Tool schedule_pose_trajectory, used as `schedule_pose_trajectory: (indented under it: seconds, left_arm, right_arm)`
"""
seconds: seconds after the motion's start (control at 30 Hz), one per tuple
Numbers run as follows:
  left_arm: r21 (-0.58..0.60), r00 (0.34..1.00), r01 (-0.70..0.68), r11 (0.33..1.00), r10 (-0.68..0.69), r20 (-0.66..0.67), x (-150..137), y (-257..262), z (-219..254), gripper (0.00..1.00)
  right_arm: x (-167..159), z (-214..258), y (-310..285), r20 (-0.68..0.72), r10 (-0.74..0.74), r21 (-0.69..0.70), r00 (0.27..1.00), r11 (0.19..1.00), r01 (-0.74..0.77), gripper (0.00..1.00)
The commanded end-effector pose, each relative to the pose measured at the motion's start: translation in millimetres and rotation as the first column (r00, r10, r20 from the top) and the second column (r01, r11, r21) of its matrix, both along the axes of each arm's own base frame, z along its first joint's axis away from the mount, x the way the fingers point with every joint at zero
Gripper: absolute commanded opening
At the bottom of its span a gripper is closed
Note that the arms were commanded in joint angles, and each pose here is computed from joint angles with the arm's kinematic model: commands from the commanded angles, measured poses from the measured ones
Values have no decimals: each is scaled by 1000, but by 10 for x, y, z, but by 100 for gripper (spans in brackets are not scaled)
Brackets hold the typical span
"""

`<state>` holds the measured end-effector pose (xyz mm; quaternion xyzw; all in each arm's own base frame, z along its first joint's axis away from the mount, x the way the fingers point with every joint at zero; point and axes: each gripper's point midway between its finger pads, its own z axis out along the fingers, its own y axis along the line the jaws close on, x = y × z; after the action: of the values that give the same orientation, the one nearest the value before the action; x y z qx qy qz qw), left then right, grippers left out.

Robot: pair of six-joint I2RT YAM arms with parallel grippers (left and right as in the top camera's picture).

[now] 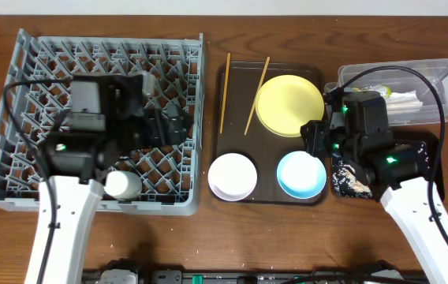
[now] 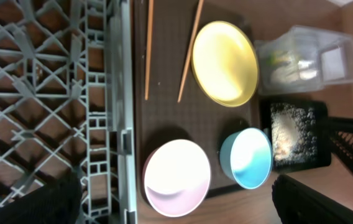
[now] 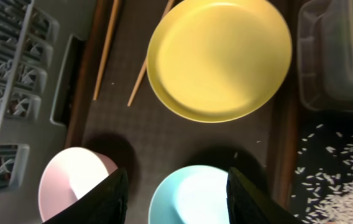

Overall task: Sort waste into correct bins and load items into the dishwasher
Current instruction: 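Reach the left gripper to the wooden chopsticks on the dark tray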

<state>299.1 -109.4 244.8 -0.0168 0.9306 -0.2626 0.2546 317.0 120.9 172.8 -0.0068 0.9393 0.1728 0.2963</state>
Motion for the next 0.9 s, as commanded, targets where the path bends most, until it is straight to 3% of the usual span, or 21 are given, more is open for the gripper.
schedule_pose_trajectory:
  seconds: [0.0,0.17,0.3,0.57,0.6,0.63,0.73,0.77,0.8,0.87]
  left_arm:
    - [176,998,-67,982,65,15,71,4,-107,96]
    - [350,999,-14,937,-1,42,106,-278,-260,85]
    - [420,998,29,907,-53,45,220,-543,-364,77]
    - [364,966,-3,932,-91,242,776,-966,-170,66]
    - [352,961,-9,936,-89,262,810,-992,-131,78]
    - [341,956,-13,940,-88,280,836,-1019,-95,84]
    - [299,929,-34,954,-80,361,995,-1118,40,86]
    - [301,916,-28,953,-96,390,1056,-1156,71,86]
    - [320,895,-7,947,-137,425,1130,-1216,92,75]
    - [354,883,20,935,-182,432,1201,-1272,42,69]
  right_arm:
    - [23,7,36,-14,-1,32,1000,999,2,49]
    - [3,-76,31,-63,-34,45,997,998,37,47]
    - [-28,-135,26,-100,-54,50,993,997,59,47]
    - [-48,-145,38,-109,-44,54,993,997,51,47]
    - [-50,-148,37,-110,-45,53,993,997,51,47]
    - [-53,-150,35,-112,-45,52,993,997,51,48]
    - [-53,-152,35,-112,-45,52,993,997,51,49]
    - [-51,-153,34,-112,-46,52,993,997,52,49]
    - [-48,-150,35,-111,-46,53,993,997,52,49]
    - [-44,-149,38,-109,-45,53,993,997,51,49]
